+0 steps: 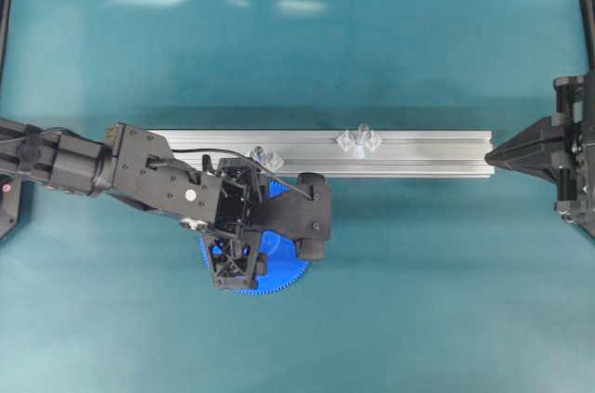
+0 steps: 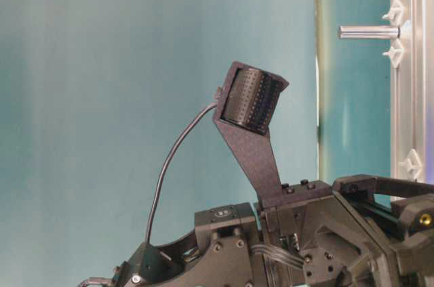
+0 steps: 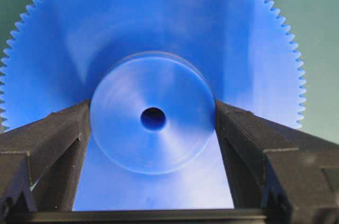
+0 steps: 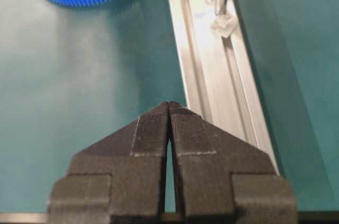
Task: Insert the large gear onto the shaft.
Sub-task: 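Close the left gripper on the blue gear's hub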
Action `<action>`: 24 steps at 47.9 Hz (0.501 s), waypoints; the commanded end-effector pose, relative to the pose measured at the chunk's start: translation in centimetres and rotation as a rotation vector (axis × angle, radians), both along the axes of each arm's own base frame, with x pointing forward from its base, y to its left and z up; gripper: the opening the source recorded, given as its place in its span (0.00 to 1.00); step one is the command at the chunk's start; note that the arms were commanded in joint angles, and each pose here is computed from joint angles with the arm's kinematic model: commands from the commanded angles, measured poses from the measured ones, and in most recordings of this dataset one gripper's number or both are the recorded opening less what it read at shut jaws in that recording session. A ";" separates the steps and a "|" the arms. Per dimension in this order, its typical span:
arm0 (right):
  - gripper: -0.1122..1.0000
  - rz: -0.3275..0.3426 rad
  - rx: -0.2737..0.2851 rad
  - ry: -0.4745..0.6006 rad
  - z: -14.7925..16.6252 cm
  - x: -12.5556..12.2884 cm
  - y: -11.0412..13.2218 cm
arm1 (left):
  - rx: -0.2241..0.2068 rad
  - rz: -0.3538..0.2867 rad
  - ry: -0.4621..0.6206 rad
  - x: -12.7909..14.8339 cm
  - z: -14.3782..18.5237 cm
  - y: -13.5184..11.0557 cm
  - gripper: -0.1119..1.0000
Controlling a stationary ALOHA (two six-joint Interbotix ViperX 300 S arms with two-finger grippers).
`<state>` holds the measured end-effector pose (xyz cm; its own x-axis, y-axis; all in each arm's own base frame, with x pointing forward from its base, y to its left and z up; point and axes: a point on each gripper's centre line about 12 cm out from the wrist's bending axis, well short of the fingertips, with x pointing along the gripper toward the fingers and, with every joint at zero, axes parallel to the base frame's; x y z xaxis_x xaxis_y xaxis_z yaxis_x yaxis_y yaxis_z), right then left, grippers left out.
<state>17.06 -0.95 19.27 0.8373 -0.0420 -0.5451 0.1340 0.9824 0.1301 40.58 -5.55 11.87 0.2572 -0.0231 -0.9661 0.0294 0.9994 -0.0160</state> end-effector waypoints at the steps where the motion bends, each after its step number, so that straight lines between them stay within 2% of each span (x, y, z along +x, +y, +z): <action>1: 0.14 -0.007 0.009 -0.010 0.3 0.2 0.0 | -0.001 0.001 0.005 -0.1 0.1 -0.1 0.79; 17: 0.14 -0.007 0.009 -0.005 0.1 0.1 0.0 | -0.002 -0.001 -0.004 0.0 0.3 -0.1 0.79; 24: 0.14 -0.007 0.009 -0.005 0.1 0.1 0.0 | -0.006 -0.001 -0.032 0.4 1.5 -0.1 0.79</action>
<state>17.00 -0.94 19.18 0.8365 -0.0416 -0.5464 0.1346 0.9821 0.1314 40.65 -5.56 12.01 0.2601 -0.0234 -0.9653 0.0309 0.9994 -0.0160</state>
